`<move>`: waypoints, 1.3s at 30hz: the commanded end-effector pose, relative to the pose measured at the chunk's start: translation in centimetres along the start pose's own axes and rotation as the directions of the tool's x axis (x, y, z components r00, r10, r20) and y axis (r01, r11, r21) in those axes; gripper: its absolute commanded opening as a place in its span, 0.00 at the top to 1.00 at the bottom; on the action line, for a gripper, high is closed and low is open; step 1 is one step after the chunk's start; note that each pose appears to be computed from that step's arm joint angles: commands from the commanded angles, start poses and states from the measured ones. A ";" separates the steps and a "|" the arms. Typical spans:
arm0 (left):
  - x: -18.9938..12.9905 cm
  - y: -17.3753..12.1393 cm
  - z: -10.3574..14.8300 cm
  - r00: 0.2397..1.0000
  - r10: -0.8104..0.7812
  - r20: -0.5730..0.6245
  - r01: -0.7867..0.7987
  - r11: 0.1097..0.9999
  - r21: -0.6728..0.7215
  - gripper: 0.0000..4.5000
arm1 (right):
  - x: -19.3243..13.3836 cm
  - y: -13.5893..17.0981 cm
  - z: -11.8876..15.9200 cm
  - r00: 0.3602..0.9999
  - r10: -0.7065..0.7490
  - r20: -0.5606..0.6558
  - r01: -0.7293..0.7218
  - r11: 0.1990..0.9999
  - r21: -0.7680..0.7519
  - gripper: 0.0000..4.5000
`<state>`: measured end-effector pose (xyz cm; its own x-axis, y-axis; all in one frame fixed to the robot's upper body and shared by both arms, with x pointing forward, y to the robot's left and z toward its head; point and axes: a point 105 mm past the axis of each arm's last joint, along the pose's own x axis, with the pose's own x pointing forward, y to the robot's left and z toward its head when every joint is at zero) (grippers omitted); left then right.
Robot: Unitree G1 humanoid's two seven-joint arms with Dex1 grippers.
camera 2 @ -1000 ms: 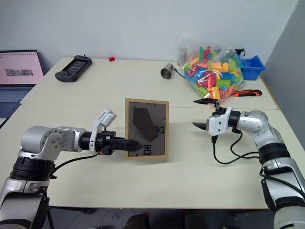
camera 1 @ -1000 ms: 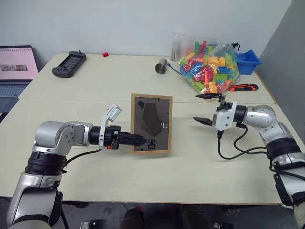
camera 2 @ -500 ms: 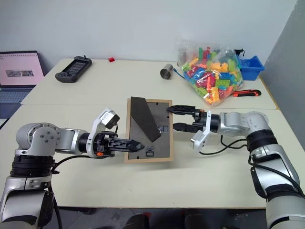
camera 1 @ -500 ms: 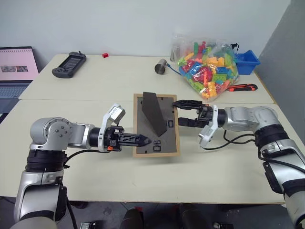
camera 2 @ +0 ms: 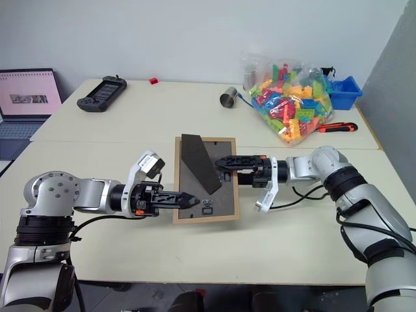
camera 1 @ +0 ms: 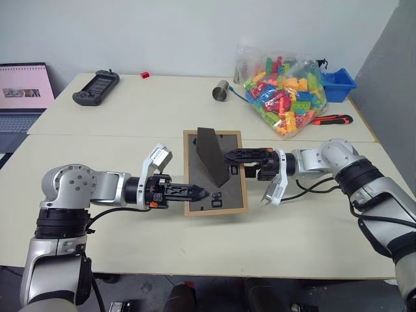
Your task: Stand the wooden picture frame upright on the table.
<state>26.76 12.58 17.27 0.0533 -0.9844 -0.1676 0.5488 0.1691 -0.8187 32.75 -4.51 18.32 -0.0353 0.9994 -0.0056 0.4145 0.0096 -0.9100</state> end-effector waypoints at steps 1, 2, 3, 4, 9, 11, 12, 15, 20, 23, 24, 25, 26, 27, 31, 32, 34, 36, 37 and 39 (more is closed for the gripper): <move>0.0 -1.6 0.5 0.999 -0.054 0.008 0.053 0.997 0.052 0.71 | 0.5 -1.3 -1.1 1.000 -0.028 -0.009 0.028 0.999 -0.041 0.25; 0.0 -1.6 0.5 0.999 -0.053 0.007 0.053 0.997 0.052 0.71 | 0.5 -1.2 -1.1 1.000 -0.027 -0.011 0.026 0.999 -0.042 0.31; 0.0 -1.6 0.5 0.999 -0.052 0.008 0.052 0.997 0.052 0.71 | 0.6 -1.2 -1.2 1.000 -0.024 -0.013 0.023 0.999 -0.042 0.35; 0.0 -1.6 0.5 0.999 -0.052 0.007 0.052 0.997 0.052 0.71 | 0.6 -1.2 -1.2 1.000 -0.022 -0.014 0.022 0.999 -0.042 0.40; 0.2 -1.5 0.5 0.999 -0.042 0.009 0.041 0.998 0.057 0.71 | 0.6 -1.0 -1.4 1.000 -0.009 -0.020 0.009 0.999 -0.038 0.63; 0.2 -1.5 0.6 0.999 -0.037 0.016 0.036 0.997 0.065 0.71 | 0.6 -1.1 -1.4 1.000 -0.010 -0.021 0.009 0.999 -0.034 0.69; 0.2 -1.4 0.7 0.999 -0.033 0.022 0.031 0.997 0.073 0.71 | 0.6 -1.1 -1.5 1.000 -0.009 -0.021 0.009 0.999 -0.032 0.69; 0.2 -1.4 1.0 0.999 -0.025 0.044 0.020 0.994 0.104 0.71 | 0.5 -1.1 -1.5 1.000 -0.009 -0.021 0.008 1.000 -0.028 0.69; 0.2 -1.5 1.0 0.998 -0.026 0.049 0.020 0.993 0.120 0.56 | 0.4 -1.1 -1.4 1.000 -0.008 -0.023 0.008 1.000 -0.024 0.69; -0.1 -1.6 1.0 0.998 -0.029 0.055 0.022 0.992 0.126 0.44 | 0.3 -1.3 -1.5 0.999 -0.028 -0.035 0.028 0.999 -0.018 0.71; -0.2 -1.6 1.0 0.998 -0.024 0.058 0.016 0.991 0.131 0.37 | 0.2 -1.4 -1.5 0.999 -0.031 -0.038 0.031 0.999 -0.012 0.71; -0.4 -1.5 1.1 0.998 -0.013 0.063 0.004 0.990 0.139 0.33 | 0.1 -1.4 -1.4 0.999 -0.034 -0.042 0.034 0.999 -0.005 0.71; -0.8 -1.6 1.3 0.997 -0.005 0.072 -0.006 0.989 0.148 0.29 | -0.1 -1.4 -1.4 0.998 -0.035 -0.048 0.036 0.999 0.009 0.71; -1.3 -1.7 1.4 0.996 0.012 0.083 -0.025 0.986 0.163 0.24 | -0.4 -1.4 -1.4 0.997 -0.038 -0.063 0.040 0.999 0.030 0.71; -3.3 -1.6 1.8 0.987 0.085 0.134 -0.111 0.973 0.202 0.05 | -1.2 -0.9 -1.6 0.993 -0.027 -0.117 0.040 0.993 0.113 0.71; -4.6 -1.3 2.3 0.975 0.128 0.183 -0.166 0.964 0.210 0.02 | -1.4 -0.7 -1.7 0.990 -0.023 -0.138 0.045 0.986 0.158 0.71; -6.6 -0.6 3.0 0.943 0.200 0.264 -0.258 0.943 0.208 0.01 | -1.8 -0.3 -1.9 0.982 -0.016 -0.187 0.060 0.970 0.236 0.71; -7.9 -0.1 3.1 0.917 0.261 0.302 -0.340 0.908 0.245 0.01 | -2.1 -0.1 -2.3 0.973 -0.015 -0.232 0.089 0.947 0.309 0.71; -8.4 0.0 3.0 0.899 0.299 0.320 -0.390 0.878 0.277 0.01 | -2.1 0.1 -2.5 0.966 -0.014 -0.257 0.113 0.921 0.373 0.71; -9.0 0.0 2.9 0.867 0.354 0.352 -0.470 0.816 0.336 0.01 | -1.9 0.7 -2.7 0.956 0.000 -0.292 0.145 0.868 0.474 0.71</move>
<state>28.81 21.08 18.78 0.4844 -0.8346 -0.2623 0.6448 0.5433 -0.5377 35.15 -6.73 16.61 0.2161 0.9763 0.0113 -0.0143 0.0148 -0.9998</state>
